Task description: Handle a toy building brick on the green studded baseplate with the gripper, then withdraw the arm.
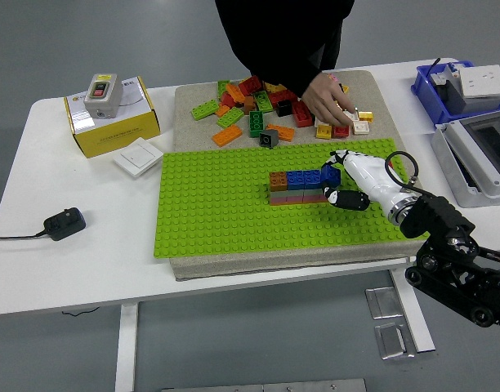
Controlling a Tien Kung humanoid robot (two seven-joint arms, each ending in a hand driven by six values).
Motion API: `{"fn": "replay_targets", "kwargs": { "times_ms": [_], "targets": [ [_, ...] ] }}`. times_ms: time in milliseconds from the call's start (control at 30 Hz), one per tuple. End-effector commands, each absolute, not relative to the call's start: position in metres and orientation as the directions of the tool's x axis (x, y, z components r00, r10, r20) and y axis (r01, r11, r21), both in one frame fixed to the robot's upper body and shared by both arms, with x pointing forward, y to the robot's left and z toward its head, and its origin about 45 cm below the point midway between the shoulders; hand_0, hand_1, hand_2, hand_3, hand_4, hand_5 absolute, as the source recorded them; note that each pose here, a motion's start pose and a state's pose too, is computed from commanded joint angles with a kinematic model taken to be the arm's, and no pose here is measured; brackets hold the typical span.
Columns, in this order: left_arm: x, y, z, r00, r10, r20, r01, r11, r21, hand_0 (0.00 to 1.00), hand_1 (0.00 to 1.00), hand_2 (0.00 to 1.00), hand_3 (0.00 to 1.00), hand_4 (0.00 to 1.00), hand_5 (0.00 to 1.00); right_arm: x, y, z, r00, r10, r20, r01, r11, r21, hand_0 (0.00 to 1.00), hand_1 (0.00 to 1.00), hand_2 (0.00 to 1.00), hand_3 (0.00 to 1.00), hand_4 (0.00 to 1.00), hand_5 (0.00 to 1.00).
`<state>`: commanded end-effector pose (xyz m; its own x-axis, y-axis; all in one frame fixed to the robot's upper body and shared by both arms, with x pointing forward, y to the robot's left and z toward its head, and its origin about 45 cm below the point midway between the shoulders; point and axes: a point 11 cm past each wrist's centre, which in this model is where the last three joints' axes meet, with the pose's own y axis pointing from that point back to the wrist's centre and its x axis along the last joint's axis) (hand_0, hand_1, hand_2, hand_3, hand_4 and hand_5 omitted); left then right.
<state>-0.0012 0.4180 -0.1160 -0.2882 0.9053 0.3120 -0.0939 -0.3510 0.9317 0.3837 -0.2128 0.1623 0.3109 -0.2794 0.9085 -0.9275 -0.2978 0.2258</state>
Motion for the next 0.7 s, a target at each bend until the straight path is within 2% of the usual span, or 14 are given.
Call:
{"fn": "replay_targets", "kwargs": {
  "times_ms": [700],
  "targets": [
    [0.0014,0.4173,-0.1161,-0.285,0.907,0.309,-0.103,-0.350,0.931,0.661,0.658,0.588,0.602,0.173,0.680,0.3851,-0.2149,0.1567,0.327,-0.264,0.908,-0.922,-0.299,0.245,0.794,0.878,0.907,0.416,0.430,0.340]
  ]
}}
